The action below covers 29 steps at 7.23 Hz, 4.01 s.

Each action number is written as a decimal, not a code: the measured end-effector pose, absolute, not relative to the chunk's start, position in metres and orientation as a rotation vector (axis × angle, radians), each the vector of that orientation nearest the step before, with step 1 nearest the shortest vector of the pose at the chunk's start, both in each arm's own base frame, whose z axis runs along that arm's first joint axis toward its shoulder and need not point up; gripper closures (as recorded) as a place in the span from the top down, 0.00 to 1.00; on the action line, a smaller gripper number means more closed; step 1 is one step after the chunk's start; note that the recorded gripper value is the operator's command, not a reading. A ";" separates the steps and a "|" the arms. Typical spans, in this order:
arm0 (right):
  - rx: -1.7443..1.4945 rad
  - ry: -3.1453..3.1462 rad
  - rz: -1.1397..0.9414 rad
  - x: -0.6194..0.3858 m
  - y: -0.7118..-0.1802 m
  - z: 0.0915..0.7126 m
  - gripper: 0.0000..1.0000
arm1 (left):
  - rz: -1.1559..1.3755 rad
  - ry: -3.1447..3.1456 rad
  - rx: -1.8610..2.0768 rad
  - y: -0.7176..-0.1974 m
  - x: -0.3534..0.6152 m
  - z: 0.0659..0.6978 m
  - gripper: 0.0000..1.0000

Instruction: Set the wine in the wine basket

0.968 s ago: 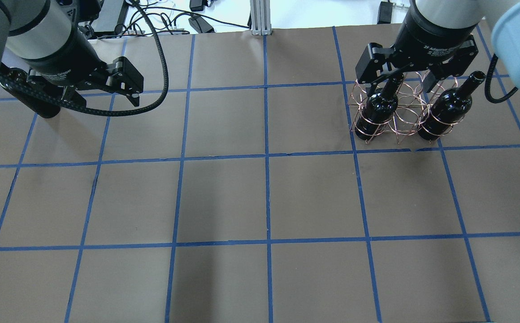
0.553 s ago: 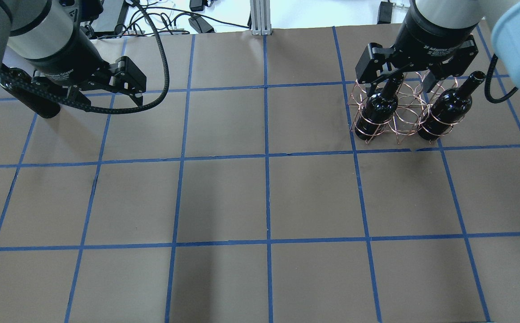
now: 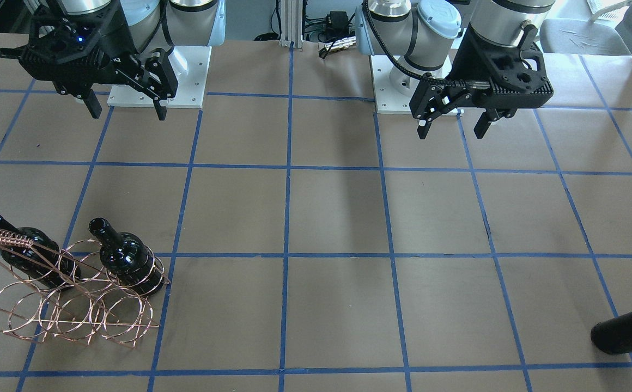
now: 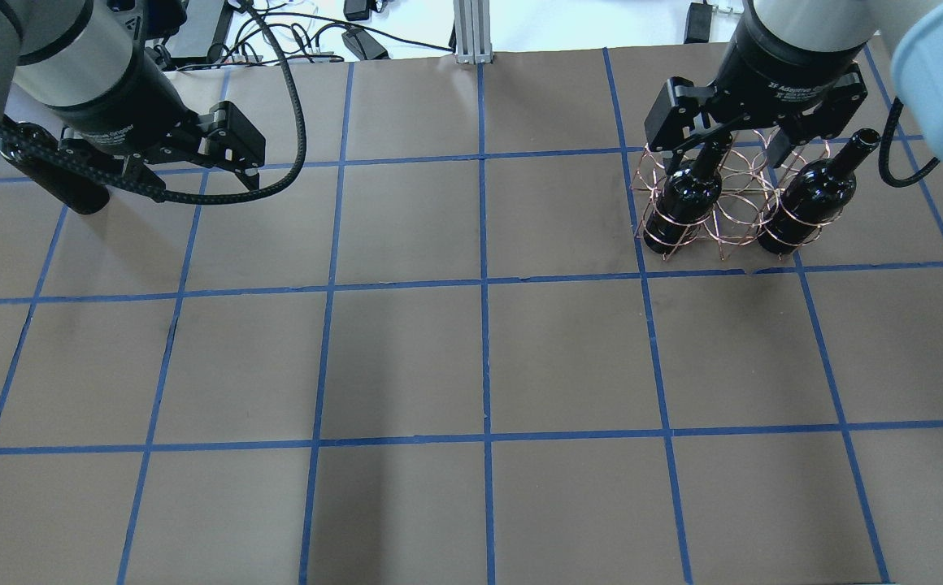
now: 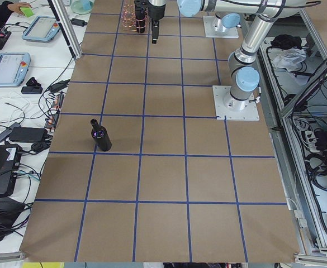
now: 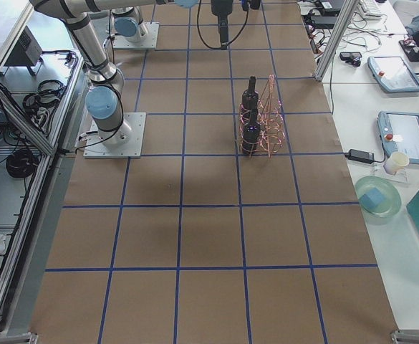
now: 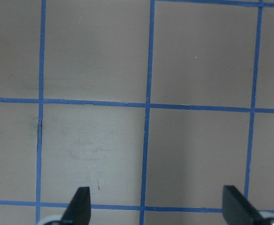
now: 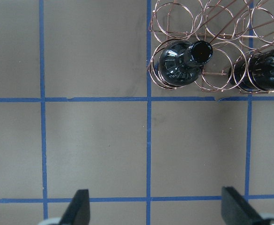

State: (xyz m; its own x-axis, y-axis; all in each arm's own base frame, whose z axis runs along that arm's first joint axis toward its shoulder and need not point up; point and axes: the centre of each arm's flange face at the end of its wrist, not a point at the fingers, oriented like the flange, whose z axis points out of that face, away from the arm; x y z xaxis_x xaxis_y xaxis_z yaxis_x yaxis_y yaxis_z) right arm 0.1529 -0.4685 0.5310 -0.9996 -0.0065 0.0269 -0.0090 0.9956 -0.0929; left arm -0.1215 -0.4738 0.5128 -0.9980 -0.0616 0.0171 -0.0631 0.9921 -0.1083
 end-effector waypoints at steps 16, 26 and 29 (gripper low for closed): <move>0.011 -3.112 0.141 0.154 -0.467 0.530 1.00 | 0.301 -3.164 0.008 -0.667 0.262 0.466 1.00; 0.011 -3.111 0.137 0.154 -0.468 0.529 1.00 | 0.356 -3.175 -0.012 -0.708 0.294 0.392 0.61; 0.010 -3.112 0.137 0.154 -0.468 0.529 1.00 | 0.353 -3.171 -0.012 -0.710 0.295 0.388 0.50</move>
